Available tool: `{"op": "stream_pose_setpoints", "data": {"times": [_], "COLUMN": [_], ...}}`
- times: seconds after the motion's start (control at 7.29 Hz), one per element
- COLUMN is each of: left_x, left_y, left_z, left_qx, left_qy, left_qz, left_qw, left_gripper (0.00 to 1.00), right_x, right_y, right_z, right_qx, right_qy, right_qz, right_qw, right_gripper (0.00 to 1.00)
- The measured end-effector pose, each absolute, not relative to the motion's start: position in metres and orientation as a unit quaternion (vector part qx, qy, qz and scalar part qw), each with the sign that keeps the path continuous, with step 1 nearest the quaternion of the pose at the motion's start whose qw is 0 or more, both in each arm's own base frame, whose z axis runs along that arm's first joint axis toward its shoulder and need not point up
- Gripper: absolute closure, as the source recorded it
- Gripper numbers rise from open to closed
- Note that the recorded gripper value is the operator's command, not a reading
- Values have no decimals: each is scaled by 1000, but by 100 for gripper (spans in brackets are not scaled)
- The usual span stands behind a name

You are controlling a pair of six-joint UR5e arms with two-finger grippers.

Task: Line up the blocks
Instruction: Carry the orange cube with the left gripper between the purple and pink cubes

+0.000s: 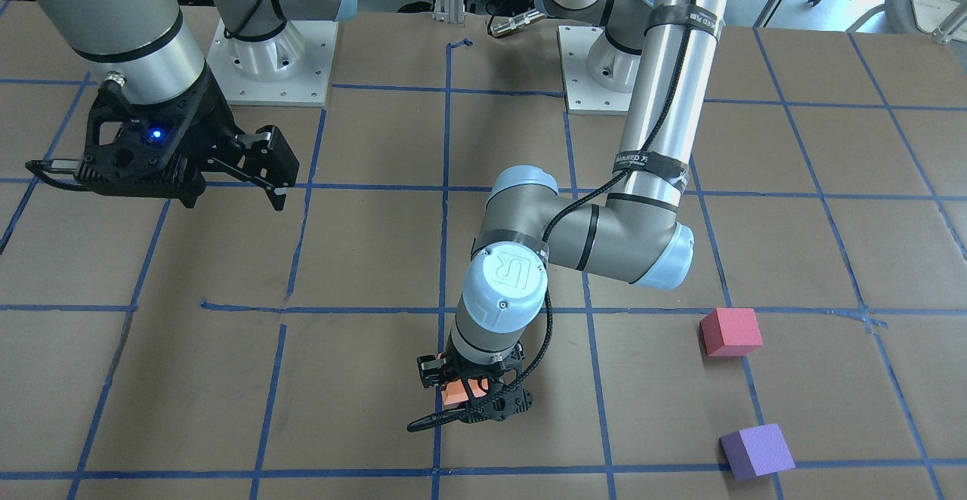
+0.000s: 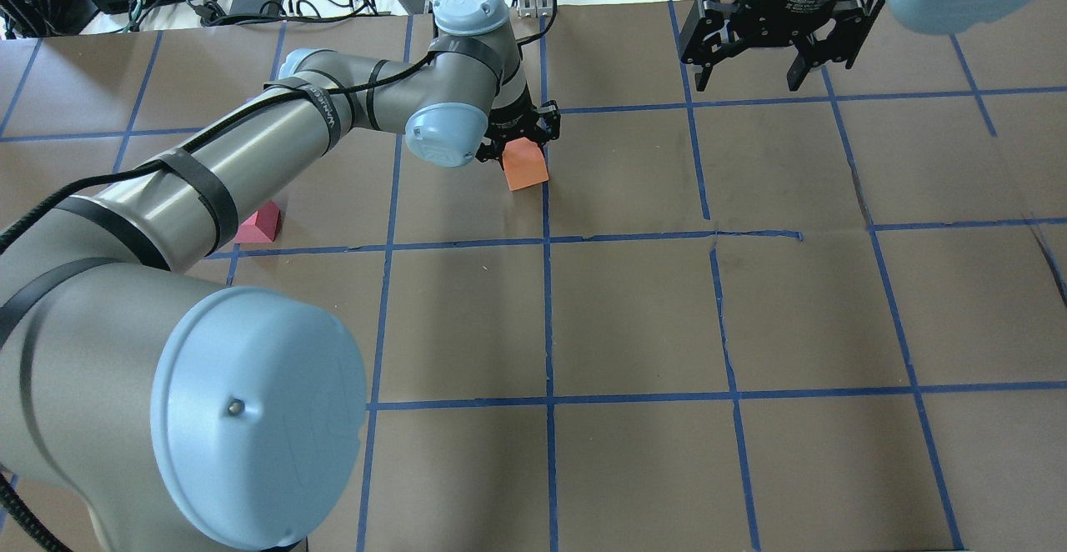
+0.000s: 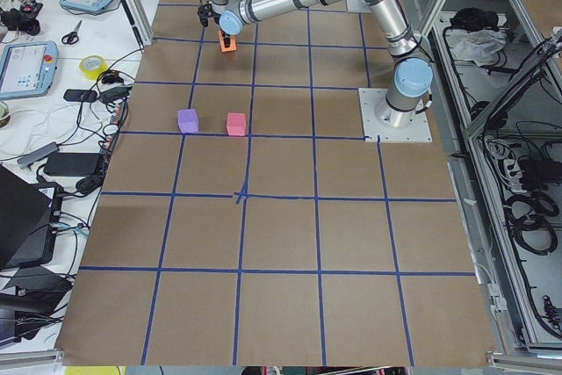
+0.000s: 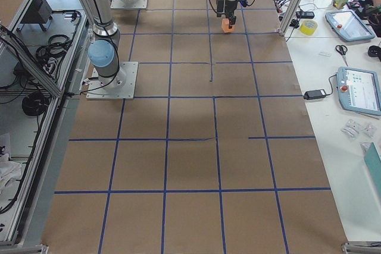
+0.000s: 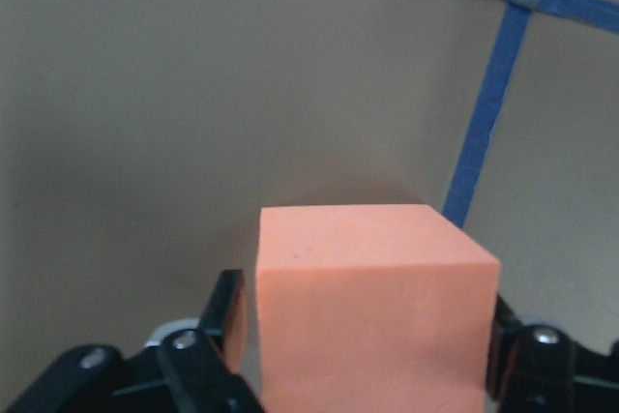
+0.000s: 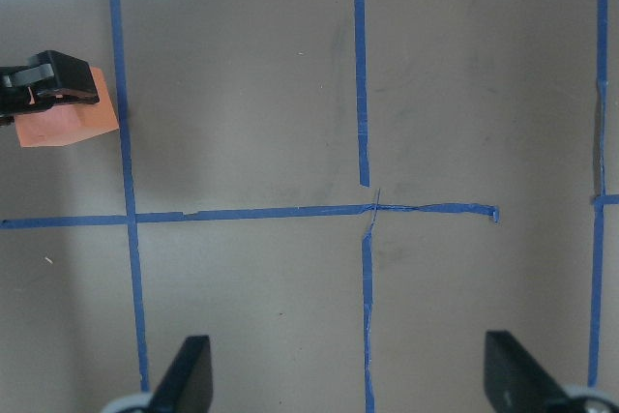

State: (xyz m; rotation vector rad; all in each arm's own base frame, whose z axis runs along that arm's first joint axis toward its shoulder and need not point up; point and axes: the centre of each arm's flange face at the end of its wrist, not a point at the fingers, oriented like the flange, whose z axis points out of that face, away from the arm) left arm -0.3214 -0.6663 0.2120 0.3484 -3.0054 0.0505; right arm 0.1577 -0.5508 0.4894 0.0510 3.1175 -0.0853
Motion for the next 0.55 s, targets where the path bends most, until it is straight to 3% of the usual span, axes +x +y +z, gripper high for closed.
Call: {"op": "stream_pose_setpoints", "data": {"times": [0.55], "left_x": [-213], "left_y": [-685], "left_z": [249], "left_qx": [111], "left_qy": [-993], "left_qz": [-19], "left_qw": [31], "left_gripper": [100], "right_x": [158], "right_y": [-551], "right_z": [489], "right_qx": [17], "right_qy": [999], "right_qz": [-27], "right_qw": [12], "right_gripper": [0]}}
